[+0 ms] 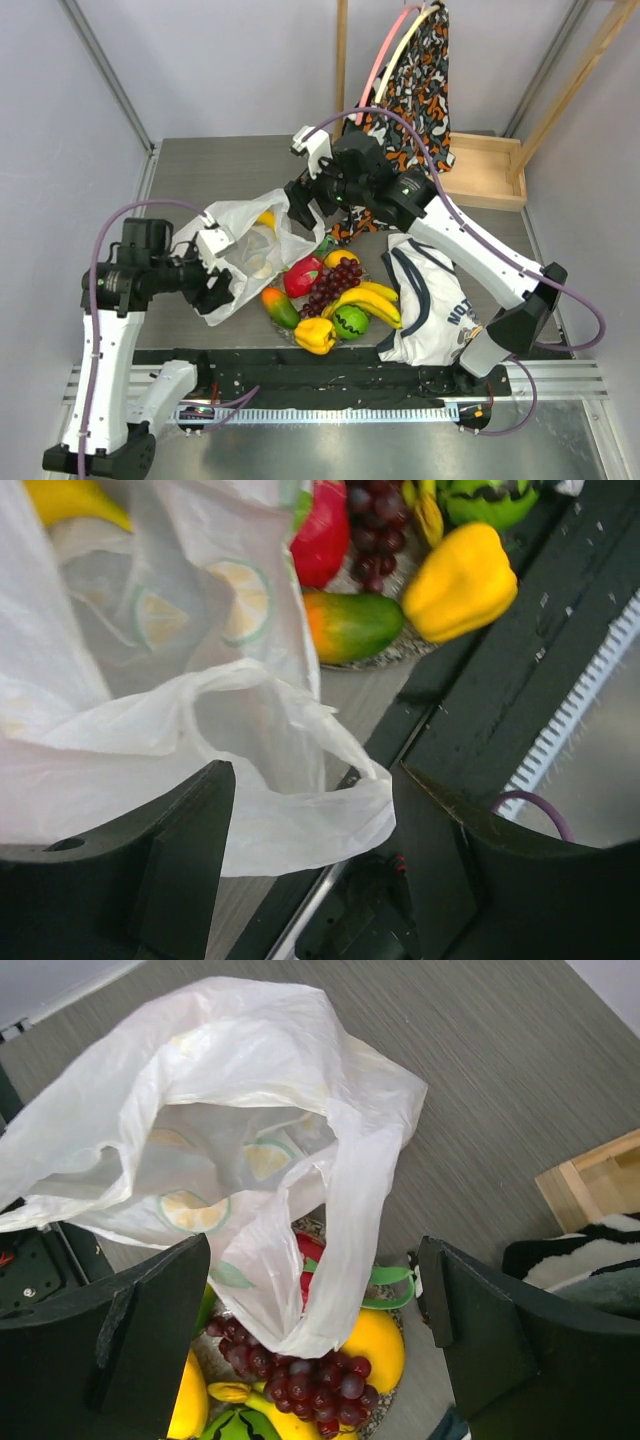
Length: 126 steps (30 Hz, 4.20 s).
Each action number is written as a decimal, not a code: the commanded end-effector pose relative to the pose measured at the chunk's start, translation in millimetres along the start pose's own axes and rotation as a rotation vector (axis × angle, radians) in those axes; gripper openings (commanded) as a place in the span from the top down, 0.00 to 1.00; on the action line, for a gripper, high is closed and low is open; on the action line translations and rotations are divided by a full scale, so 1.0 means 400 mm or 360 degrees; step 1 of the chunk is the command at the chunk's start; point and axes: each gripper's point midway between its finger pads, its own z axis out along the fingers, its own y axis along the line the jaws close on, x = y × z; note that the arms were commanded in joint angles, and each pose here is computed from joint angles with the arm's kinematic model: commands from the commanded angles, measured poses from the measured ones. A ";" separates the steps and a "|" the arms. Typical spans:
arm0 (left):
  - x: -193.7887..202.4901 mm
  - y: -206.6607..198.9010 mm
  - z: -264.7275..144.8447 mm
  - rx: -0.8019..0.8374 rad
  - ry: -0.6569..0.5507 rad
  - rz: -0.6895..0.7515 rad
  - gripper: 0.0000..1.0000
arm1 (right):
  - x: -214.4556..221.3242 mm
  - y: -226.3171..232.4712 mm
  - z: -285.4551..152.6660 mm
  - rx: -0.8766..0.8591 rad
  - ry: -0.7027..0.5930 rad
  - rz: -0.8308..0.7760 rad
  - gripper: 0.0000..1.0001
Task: Take the fake fruits out of the plastic bag
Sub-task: Adjust the plastic bag at the center of the board.
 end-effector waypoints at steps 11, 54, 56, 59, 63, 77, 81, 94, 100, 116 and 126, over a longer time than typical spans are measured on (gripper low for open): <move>0.163 -0.064 0.062 0.0083 0.0498 -0.0098 0.47 | -0.033 0.004 0.053 -0.0026 -0.0070 0.0004 0.06; 0.132 -0.065 -0.153 -0.0398 0.0290 -0.0275 1.00 | 0.252 -0.035 0.611 0.0136 0.0252 -0.0405 0.26; 0.126 -0.064 -0.159 -0.0401 0.0282 -0.0239 1.00 | 0.284 -0.047 0.636 0.0148 0.0306 -0.0449 0.25; 0.131 -0.061 -0.176 -0.0440 0.0306 -0.0192 1.00 | 0.297 -0.070 0.646 0.0180 0.0367 -0.0444 0.26; 0.166 -0.044 -0.225 -0.0654 0.0354 -0.0046 1.00 | 0.296 -0.048 0.639 0.0114 0.0380 -0.0383 0.27; 0.239 -0.048 -0.252 -0.0811 0.0422 0.0195 1.00 | 0.312 0.352 0.468 -0.0269 0.0397 -0.0403 0.25; 0.225 -0.069 -0.206 -0.0632 0.0360 0.0197 1.00 | 0.327 0.276 0.505 -0.0108 0.0424 -0.0439 0.23; 0.259 -0.067 -0.191 -0.0598 0.0425 0.0290 1.00 | 0.368 0.101 0.569 0.0220 0.0497 -0.0609 0.20; 0.270 -0.065 -0.191 -0.0615 0.0441 0.0289 1.00 | 0.429 0.040 0.596 0.0248 0.0579 -0.0548 0.18; 0.252 -0.073 -0.192 -0.0615 0.0390 0.0205 1.00 | 0.223 0.367 0.527 -0.0354 0.0261 -0.0387 0.21; 0.190 -0.095 -0.190 -0.0526 0.0250 0.0154 1.00 | 0.218 0.429 0.653 -0.0339 0.0168 -0.0138 0.11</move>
